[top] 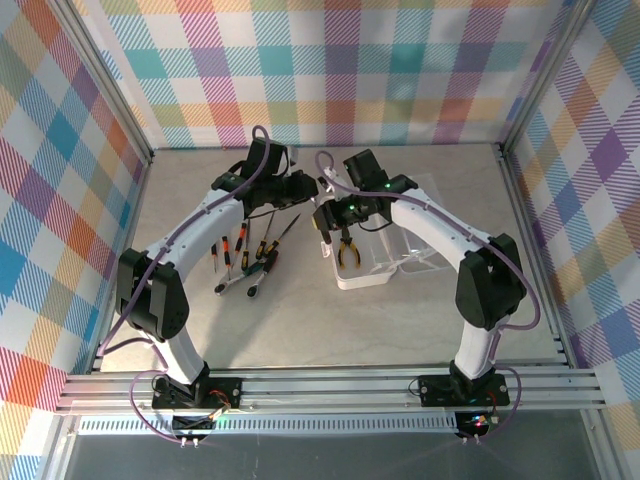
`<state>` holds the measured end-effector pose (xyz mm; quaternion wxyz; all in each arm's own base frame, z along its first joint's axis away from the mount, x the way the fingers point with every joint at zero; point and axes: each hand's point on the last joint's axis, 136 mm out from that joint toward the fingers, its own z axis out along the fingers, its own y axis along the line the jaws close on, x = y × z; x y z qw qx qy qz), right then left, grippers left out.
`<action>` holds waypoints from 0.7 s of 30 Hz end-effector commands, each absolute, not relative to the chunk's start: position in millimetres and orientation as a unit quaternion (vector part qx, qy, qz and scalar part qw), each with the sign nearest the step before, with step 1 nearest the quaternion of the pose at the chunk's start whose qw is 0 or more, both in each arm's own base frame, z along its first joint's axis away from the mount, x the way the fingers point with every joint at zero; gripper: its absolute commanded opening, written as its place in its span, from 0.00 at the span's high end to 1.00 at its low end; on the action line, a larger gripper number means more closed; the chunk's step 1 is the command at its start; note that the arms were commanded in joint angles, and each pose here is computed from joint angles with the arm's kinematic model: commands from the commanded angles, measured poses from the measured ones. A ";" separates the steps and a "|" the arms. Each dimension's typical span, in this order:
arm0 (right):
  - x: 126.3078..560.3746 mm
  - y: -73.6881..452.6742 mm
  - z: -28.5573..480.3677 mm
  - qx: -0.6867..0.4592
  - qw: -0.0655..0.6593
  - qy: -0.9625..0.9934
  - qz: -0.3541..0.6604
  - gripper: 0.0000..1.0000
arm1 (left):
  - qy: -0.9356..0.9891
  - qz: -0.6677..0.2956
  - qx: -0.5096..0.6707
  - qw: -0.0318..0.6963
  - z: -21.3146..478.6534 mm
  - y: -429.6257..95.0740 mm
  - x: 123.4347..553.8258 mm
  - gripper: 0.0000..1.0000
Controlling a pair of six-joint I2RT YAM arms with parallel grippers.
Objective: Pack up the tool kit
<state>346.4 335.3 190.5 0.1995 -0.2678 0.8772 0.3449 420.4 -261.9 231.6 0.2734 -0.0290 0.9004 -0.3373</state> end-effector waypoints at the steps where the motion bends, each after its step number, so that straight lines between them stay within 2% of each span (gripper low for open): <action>1: 350.4 342.1 211.2 -0.274 0.228 0.865 0.352 0.99 | 0.884 -0.357 -0.026 0.301 253.1 -262.5 423.3 1.00; 3: 353.0 335.2 214.3 -0.269 0.243 0.868 0.339 1.00 | 0.888 -0.344 -0.029 0.303 249.6 -257.1 424.9 1.00; 4: 353.4 331.9 215.4 -0.268 0.247 0.870 0.333 1.00 | 0.891 -0.336 -0.030 0.305 247.6 -254.1 425.5 0.91; 6: 356.2 318.2 215.4 -0.262 0.251 0.877 0.314 1.00 | 0.899 -0.308 -0.036 0.310 242.8 -240.0 426.6 0.57; 8: 360.8 298.8 212.6 -0.250 0.251 0.889 0.290 1.00 | 0.906 -0.273 -0.047 0.318 239.0 -219.1 427.4 0.30; 10: 367.3 273.6 204.2 -0.232 0.250 0.906 0.252 1.00 | 0.912 -0.234 -0.065 0.331 237.1 -192.0 428.1 0.18; 11: 370.0 258.7 197.7 -0.221 0.248 0.916 0.225 1.00 | 0.915 -0.210 -0.075 0.336 235.4 -177.5 427.8 0.06; 12: 373.7 243.3 190.8 -0.210 0.248 0.926 0.193 1.00 | 0.918 -0.189 -0.084 0.338 231.9 -164.3 426.5 0.00; 17: 381.6 192.3 157.8 -0.170 0.224 0.956 0.085 1.00 | 0.935 -0.121 -0.096 0.318 202.8 -128.7 413.5 0.00; 21: 386.3 176.5 142.1 -0.151 0.213 0.964 0.052 1.00 | 0.947 -0.104 -0.094 0.288 177.2 -123.9 401.1 0.00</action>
